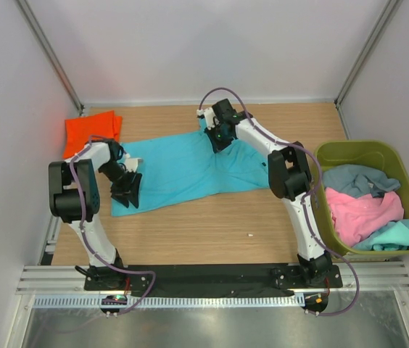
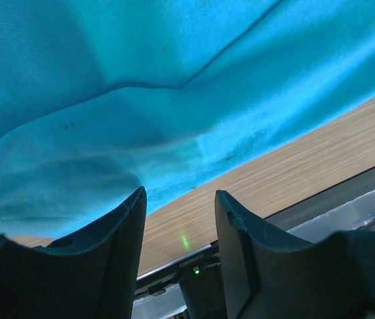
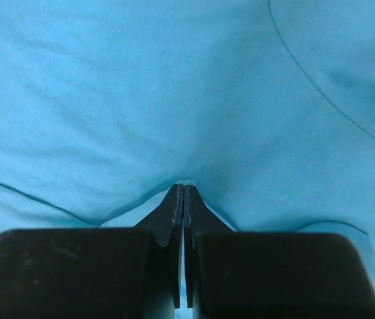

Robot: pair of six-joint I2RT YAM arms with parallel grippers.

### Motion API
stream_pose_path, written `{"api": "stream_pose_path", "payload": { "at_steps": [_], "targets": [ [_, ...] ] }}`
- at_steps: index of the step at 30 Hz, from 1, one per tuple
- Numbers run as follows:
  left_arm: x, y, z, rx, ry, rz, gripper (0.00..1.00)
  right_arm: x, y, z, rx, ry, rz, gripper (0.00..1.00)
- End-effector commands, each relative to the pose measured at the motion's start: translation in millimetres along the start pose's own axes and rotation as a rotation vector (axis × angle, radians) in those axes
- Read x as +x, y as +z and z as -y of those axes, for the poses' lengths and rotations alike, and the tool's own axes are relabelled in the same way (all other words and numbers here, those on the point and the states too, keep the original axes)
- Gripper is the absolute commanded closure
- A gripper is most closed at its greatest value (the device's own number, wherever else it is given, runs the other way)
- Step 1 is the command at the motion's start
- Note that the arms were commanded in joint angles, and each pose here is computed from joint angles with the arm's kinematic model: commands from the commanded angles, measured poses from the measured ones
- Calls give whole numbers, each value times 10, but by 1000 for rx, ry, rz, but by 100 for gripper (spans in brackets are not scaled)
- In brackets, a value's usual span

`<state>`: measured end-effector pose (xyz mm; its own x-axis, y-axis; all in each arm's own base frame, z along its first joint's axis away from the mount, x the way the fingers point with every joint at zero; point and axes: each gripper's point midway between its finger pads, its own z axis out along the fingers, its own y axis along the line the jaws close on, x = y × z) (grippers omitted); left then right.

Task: Fold and stack the t-shirts
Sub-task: Fold the tshirt

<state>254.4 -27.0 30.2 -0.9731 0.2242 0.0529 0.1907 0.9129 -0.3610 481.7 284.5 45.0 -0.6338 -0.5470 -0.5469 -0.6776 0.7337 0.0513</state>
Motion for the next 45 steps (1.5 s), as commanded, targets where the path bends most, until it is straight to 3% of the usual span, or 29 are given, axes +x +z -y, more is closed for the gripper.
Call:
{"api": "stream_pose_path", "payload": {
  "at_steps": [1,13,18,30,33,35,36,37,39,45],
  "targets": [
    [-23,54,-40,-7,18,2,53,-419,-265,-17,32,-48,117,97],
    [-28,81,-71,-14,21,-7,53,-471,-258,-70,31,-64,127,90],
    [-34,77,-100,-34,22,-5,53,-435,-185,-34,52,-81,116,99],
    [13,15,-466,-184,-1,27,55,-550,-150,-198,7,-105,144,98],
    [-50,-63,-529,-206,-21,64,55,-490,-94,-265,-24,-116,124,91],
    [-92,-129,-560,-221,-30,90,55,-457,-67,-307,-26,-128,111,76],
    [-113,-160,-574,-233,-25,100,56,-480,-85,-296,-17,-124,120,63],
    [-115,-184,-599,-240,-31,107,55,-492,-104,-276,-2,-116,123,59],
    [-149,-243,-618,-251,-33,132,55,-536,-178,-180,51,-102,141,54],
    [-199,-243,-543,-202,-42,134,54,-517,-249,230,127,-13,155,53]
  ]
}}
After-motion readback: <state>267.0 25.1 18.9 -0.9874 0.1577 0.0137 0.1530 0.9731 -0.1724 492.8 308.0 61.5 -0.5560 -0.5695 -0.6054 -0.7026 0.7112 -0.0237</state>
